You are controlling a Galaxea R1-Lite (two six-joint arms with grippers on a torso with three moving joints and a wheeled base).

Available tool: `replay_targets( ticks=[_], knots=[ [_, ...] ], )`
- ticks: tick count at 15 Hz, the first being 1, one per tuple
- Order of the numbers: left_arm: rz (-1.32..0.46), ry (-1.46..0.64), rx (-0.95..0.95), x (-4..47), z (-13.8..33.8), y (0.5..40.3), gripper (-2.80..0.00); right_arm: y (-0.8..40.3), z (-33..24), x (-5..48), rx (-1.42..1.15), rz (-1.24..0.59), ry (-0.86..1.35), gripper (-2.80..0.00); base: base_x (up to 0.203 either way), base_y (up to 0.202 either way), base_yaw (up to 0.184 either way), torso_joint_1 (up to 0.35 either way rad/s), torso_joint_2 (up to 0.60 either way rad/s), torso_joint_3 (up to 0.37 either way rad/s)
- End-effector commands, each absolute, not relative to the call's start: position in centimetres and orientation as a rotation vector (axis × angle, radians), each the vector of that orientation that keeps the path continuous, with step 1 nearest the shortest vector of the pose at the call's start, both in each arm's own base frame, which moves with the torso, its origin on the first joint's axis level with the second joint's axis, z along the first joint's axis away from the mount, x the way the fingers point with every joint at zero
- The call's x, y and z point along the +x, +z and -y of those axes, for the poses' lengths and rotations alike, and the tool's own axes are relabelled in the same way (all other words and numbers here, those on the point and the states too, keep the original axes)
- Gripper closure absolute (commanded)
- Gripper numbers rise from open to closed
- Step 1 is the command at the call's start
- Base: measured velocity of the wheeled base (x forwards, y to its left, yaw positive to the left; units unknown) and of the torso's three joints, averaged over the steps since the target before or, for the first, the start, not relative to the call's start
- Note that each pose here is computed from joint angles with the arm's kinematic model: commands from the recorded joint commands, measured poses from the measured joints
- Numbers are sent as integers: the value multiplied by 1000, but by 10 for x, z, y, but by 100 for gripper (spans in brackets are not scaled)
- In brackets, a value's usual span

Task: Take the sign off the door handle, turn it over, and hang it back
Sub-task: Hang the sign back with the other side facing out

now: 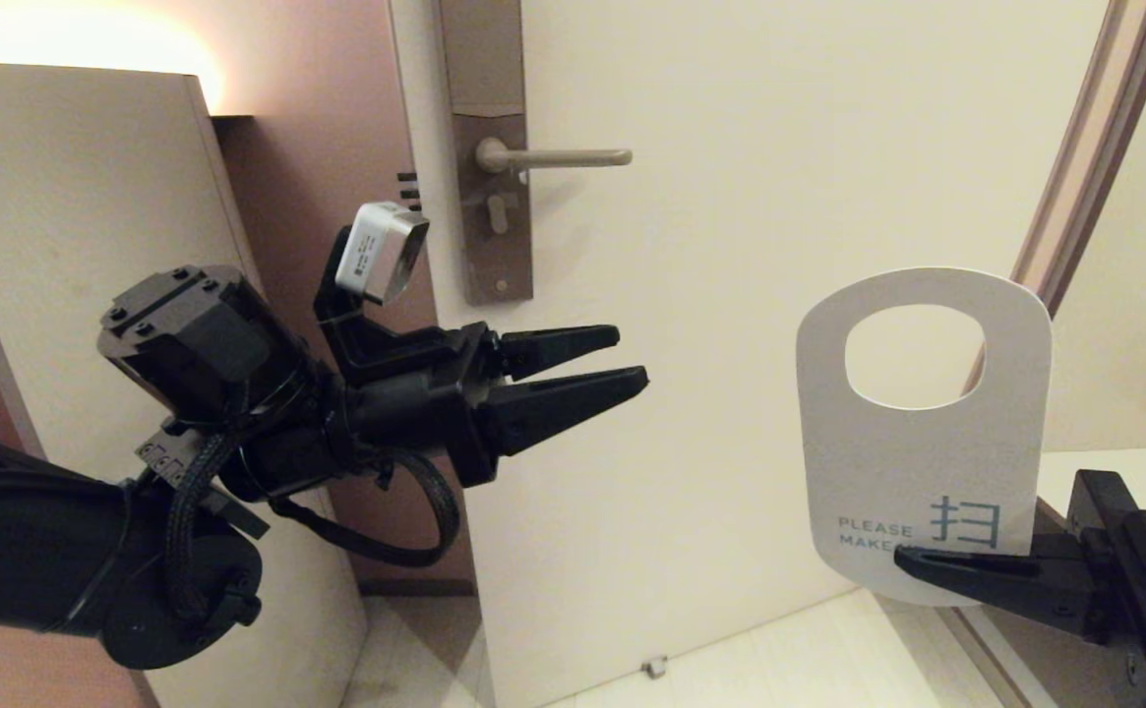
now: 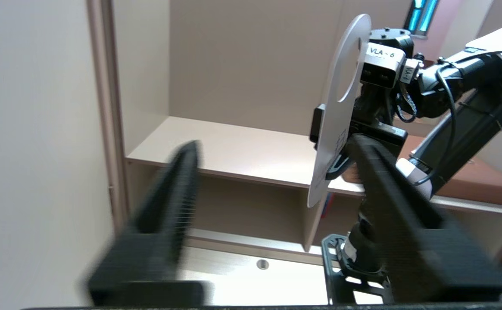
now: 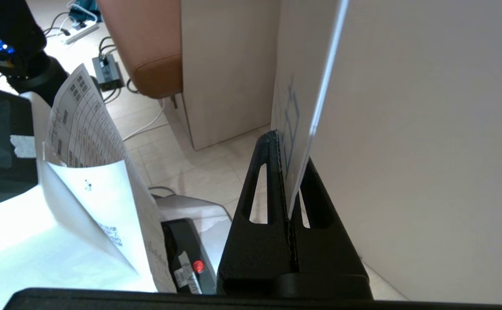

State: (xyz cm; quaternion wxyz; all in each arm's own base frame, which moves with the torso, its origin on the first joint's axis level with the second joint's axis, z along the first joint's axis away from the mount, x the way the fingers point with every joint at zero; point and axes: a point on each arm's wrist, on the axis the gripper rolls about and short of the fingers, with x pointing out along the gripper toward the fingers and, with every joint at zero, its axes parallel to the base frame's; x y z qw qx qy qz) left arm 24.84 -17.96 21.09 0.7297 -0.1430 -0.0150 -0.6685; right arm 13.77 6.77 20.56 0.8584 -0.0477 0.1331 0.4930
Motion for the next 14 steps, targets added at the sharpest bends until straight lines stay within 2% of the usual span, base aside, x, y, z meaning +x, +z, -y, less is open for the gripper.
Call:
replay_targets(
  ticks=[1,5,7,9,14],
  knots=[
    [49,-1464,-314,247,174,215,0,205,-68,137,-101,-279,1040,0,0,0,0,0,0,0],
    [86,-1416,-303,240,155,224,0,205,-67,136,-102,-275,1039,0,0,0,0,0,0,0],
    [125,-1313,-254,241,136,221,0,205,-67,137,-102,-280,1039,0,0,0,0,0,0,0],
    [149,-1116,-188,238,109,213,0,205,-67,137,-102,-280,1037,0,0,0,0,0,0,0],
    [115,-461,23,225,52,184,0,204,-67,138,-109,-284,996,0,0,0,0,0,0,0]
  ],
)
